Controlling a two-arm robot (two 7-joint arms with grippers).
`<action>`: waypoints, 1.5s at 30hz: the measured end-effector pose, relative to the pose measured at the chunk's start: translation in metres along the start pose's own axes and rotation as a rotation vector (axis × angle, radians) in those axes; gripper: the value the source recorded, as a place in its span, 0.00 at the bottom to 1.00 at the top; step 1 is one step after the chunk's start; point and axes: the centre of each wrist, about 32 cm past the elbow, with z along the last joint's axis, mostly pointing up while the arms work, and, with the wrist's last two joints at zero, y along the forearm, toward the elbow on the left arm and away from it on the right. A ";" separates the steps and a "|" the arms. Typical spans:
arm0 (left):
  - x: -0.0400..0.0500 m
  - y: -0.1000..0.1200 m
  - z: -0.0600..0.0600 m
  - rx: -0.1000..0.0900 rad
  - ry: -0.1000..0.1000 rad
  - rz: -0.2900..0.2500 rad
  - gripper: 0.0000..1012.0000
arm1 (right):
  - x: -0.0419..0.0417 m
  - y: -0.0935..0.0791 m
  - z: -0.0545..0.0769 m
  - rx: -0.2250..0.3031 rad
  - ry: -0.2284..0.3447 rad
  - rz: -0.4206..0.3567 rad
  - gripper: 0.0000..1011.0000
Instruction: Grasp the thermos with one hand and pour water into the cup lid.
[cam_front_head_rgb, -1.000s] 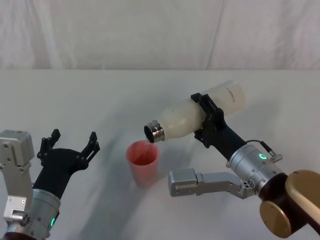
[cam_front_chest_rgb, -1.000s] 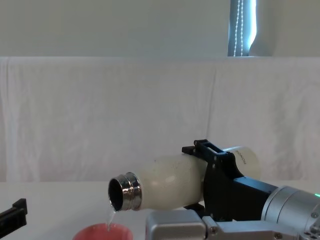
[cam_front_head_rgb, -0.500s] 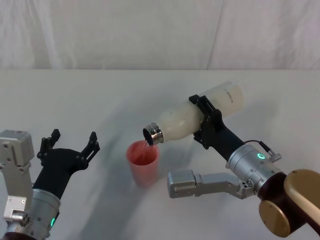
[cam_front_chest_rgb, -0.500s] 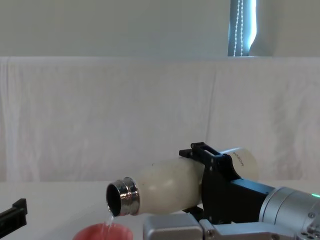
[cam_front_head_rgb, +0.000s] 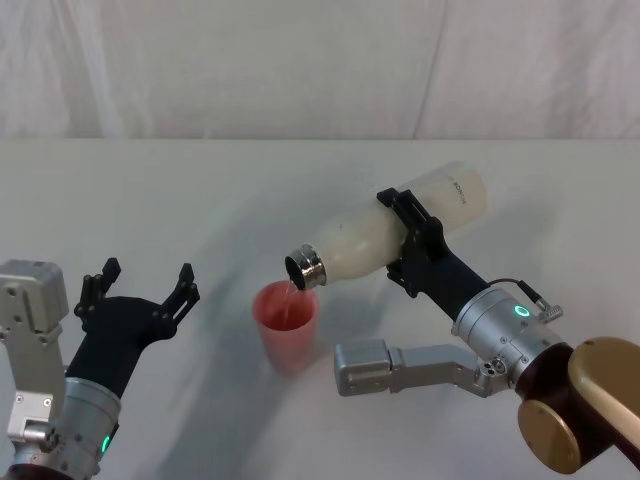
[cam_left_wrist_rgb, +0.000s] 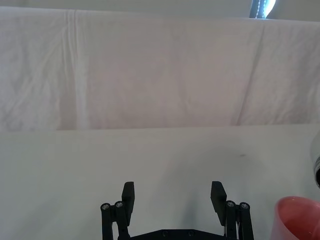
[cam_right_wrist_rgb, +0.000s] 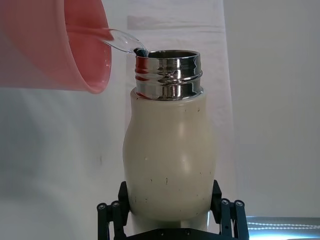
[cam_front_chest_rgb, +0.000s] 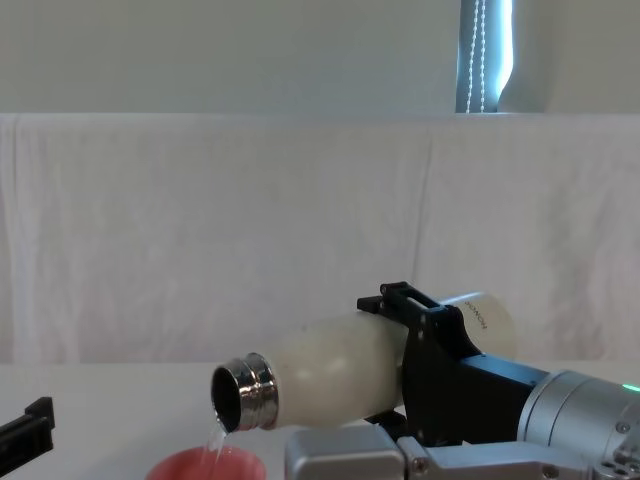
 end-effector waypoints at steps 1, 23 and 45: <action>0.0000 0.000 0.000 0.000 0.000 0.000 0.99 | -0.0001 0.000 0.000 0.000 0.000 0.000 0.94; 0.0000 0.000 0.000 0.000 0.000 0.000 0.99 | -0.0050 0.000 0.001 0.015 0.047 -0.035 0.94; 0.0000 0.000 0.000 0.000 0.000 0.000 0.99 | -0.0082 0.000 0.002 -0.005 0.107 -0.045 0.94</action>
